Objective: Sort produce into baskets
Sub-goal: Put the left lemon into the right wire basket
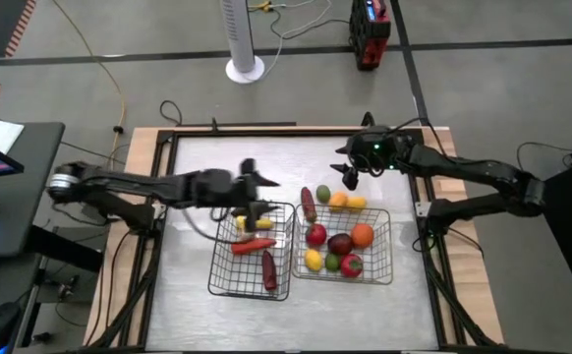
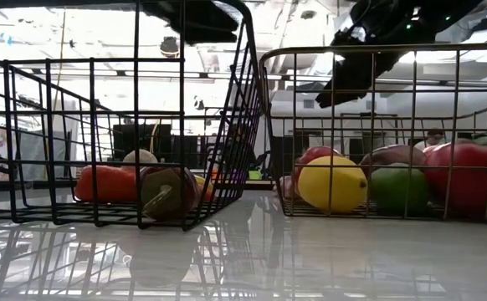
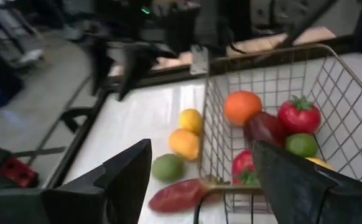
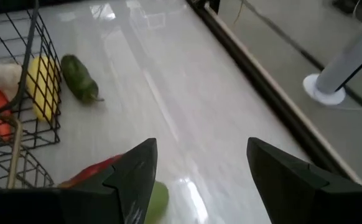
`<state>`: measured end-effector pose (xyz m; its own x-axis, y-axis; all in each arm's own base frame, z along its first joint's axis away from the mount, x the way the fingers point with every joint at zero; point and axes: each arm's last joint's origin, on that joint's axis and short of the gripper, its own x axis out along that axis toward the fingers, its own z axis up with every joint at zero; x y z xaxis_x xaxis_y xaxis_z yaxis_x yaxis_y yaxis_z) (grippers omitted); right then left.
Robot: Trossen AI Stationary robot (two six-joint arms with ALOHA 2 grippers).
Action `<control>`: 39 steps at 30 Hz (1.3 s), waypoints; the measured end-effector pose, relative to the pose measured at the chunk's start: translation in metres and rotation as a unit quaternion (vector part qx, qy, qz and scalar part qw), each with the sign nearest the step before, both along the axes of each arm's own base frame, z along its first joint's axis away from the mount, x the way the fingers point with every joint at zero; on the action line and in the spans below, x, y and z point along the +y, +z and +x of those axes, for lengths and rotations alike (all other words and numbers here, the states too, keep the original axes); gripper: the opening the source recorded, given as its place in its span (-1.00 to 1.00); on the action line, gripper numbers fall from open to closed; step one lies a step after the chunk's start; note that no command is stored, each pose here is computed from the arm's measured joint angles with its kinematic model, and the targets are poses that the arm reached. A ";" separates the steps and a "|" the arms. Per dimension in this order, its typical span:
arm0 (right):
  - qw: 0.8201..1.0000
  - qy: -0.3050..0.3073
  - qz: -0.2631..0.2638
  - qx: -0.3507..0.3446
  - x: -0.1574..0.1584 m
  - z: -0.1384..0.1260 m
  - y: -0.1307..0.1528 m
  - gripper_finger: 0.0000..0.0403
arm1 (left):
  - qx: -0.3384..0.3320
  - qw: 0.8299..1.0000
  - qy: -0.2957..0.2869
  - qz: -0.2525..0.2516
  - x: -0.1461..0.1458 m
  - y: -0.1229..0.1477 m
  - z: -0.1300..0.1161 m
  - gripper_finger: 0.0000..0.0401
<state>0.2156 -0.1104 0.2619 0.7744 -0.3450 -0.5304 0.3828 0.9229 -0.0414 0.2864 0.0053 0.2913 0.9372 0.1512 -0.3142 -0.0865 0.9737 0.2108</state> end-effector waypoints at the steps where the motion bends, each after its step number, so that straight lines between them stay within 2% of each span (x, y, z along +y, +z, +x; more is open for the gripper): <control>1: 1.000 0.000 0.005 0.006 -0.001 0.003 -0.003 0.37 | -0.008 1.000 0.009 -0.002 -0.001 -0.002 -0.011 0.32; 4: 0.999 -0.001 0.018 0.027 -0.004 0.012 -0.017 0.37 | -0.039 0.998 0.039 -0.011 -0.001 -0.006 -0.039 0.31; 9: 0.994 -0.011 0.053 0.092 -0.007 0.020 -0.043 0.37 | -0.037 0.996 0.066 -0.045 0.000 -0.028 -0.073 0.31; 12: 0.990 -0.002 0.070 0.123 0.000 0.018 -0.048 0.37 | -0.049 0.995 0.076 -0.048 0.000 -0.036 -0.089 0.31; 17: 0.986 0.000 0.104 0.134 0.009 0.013 -0.045 0.37 | -0.069 0.991 0.112 -0.033 0.003 -0.047 -0.106 0.31; 24: 0.964 -0.015 0.154 0.217 0.017 -0.001 -0.056 0.37 | -0.063 0.991 0.118 -0.028 0.003 -0.050 -0.112 0.31; 27: 0.963 -0.015 0.155 0.221 0.019 -0.002 -0.058 0.37 | -0.059 0.991 0.118 -0.022 0.003 -0.050 -0.112 0.31; 34: 0.958 -0.028 0.154 0.240 0.023 -0.013 -0.083 0.37 | -0.057 0.991 0.118 -0.022 0.003 -0.051 -0.112 0.31; 39: 0.963 -0.023 0.153 0.221 0.021 -0.017 -0.079 0.37 | -0.059 0.991 0.118 -0.022 0.003 -0.050 -0.112 0.31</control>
